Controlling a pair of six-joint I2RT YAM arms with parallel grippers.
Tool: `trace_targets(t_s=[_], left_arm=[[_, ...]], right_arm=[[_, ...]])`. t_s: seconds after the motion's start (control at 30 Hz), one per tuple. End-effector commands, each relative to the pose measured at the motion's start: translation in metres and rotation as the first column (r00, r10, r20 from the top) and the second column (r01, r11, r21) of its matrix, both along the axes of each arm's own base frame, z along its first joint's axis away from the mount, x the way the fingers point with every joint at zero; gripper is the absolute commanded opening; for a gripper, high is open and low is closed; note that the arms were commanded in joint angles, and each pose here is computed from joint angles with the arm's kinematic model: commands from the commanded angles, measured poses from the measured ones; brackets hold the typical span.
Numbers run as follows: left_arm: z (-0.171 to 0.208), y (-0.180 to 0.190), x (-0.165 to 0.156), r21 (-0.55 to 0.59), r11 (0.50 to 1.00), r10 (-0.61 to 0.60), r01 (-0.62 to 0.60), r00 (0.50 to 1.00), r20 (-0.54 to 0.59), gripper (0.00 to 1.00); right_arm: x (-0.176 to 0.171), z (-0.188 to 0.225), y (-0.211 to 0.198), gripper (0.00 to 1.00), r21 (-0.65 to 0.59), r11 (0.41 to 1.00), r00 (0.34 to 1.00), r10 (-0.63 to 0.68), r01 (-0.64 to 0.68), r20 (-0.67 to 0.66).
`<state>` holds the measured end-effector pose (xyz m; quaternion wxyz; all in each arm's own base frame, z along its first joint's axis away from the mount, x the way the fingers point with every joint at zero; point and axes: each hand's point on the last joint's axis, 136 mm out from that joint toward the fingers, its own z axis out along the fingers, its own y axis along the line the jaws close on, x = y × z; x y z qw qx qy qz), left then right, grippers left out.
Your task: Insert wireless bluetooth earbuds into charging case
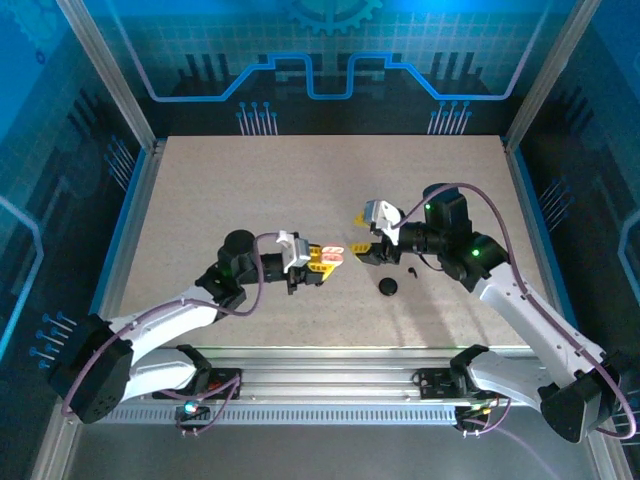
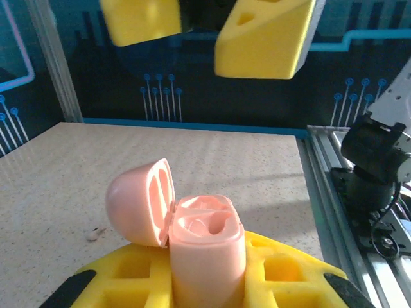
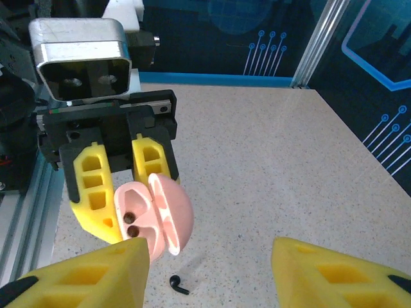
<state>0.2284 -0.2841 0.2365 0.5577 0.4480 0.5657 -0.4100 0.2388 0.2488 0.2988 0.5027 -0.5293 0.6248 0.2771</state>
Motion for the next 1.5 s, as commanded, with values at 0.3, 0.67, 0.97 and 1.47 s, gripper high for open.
trace_targets(t_s=[0.3,0.67,0.97,1.47], left_arm=[[0.014,0.033,0.028,-0.25,0.959,0.152,-0.13,0.986,0.071,0.15],[0.003,0.047,0.039,-0.223,0.955,0.217,-0.193,0.972,0.087,0.15],[-0.005,0.058,0.052,-0.19,0.95,0.268,-0.249,0.96,0.078,0.16],[-0.02,0.072,0.069,-0.123,0.936,0.337,-0.329,0.94,0.054,0.16]], right_arm=[[0.043,-0.04,-0.024,0.52,-0.243,0.935,0.908,-0.32,0.257,-0.271],[0.041,-0.108,-0.037,0.53,-0.54,0.836,0.992,0.027,-0.092,-0.127],[0.069,-0.169,-0.04,0.5,-0.71,0.649,0.956,0.264,-0.272,-0.126],[0.128,-0.248,-0.026,0.47,-0.785,0.464,0.894,0.373,-0.411,-0.247]])
